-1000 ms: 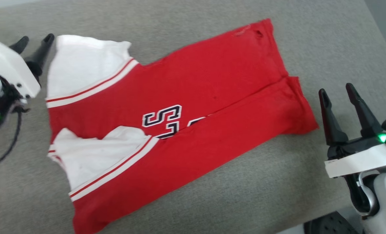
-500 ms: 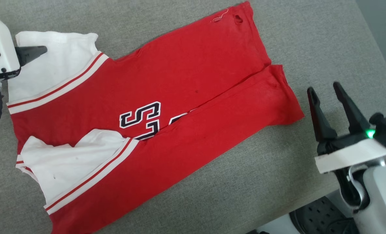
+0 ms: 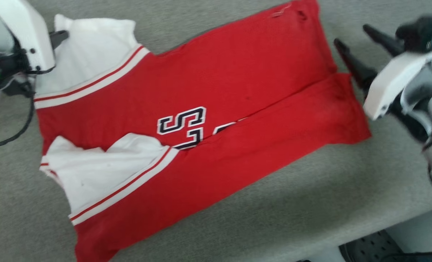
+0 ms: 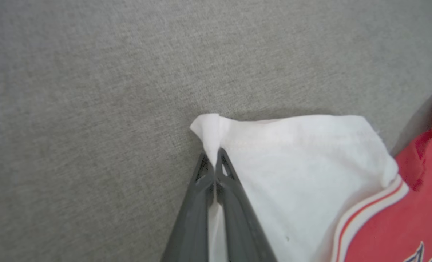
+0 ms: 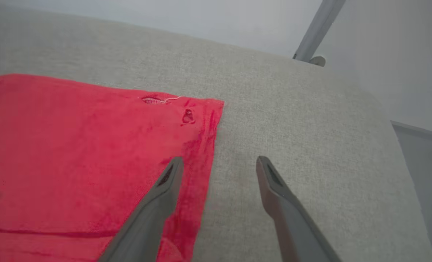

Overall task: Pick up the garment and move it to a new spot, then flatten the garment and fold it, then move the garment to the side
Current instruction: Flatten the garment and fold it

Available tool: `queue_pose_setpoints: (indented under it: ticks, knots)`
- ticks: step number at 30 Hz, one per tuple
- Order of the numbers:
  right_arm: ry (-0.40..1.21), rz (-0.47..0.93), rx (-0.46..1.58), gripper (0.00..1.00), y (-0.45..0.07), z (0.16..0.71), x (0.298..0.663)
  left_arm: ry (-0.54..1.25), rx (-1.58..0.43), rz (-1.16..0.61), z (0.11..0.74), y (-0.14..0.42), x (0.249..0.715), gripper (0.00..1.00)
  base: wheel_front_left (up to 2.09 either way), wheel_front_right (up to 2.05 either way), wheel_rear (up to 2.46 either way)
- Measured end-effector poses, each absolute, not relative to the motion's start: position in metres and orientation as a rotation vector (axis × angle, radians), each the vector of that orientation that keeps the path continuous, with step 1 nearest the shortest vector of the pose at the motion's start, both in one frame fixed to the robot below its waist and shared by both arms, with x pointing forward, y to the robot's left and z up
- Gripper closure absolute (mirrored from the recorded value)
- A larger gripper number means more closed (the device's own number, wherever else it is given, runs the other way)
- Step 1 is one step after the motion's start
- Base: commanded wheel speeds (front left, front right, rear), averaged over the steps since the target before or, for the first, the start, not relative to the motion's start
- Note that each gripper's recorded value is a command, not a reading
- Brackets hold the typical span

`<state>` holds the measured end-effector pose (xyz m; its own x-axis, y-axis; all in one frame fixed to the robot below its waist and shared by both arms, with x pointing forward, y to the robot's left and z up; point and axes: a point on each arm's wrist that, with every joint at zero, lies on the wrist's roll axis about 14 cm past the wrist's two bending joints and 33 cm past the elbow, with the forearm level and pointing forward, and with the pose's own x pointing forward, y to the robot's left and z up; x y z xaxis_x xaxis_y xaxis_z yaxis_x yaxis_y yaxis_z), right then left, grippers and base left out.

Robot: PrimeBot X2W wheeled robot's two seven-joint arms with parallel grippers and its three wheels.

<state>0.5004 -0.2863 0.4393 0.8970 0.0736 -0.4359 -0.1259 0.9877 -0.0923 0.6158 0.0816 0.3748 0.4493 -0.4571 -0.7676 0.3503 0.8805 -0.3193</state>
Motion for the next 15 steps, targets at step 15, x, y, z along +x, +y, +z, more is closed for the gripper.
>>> queue_pose_setpoints:
  ticks: [15]
  knots:
    - [0.816, 0.143, -0.035, 0.00, -0.262, 0.384, 0.566, 0.907, -0.177, -0.534, 0.371, 0.088, 0.607, 1.00, 0.00, 0.00, 0.00]
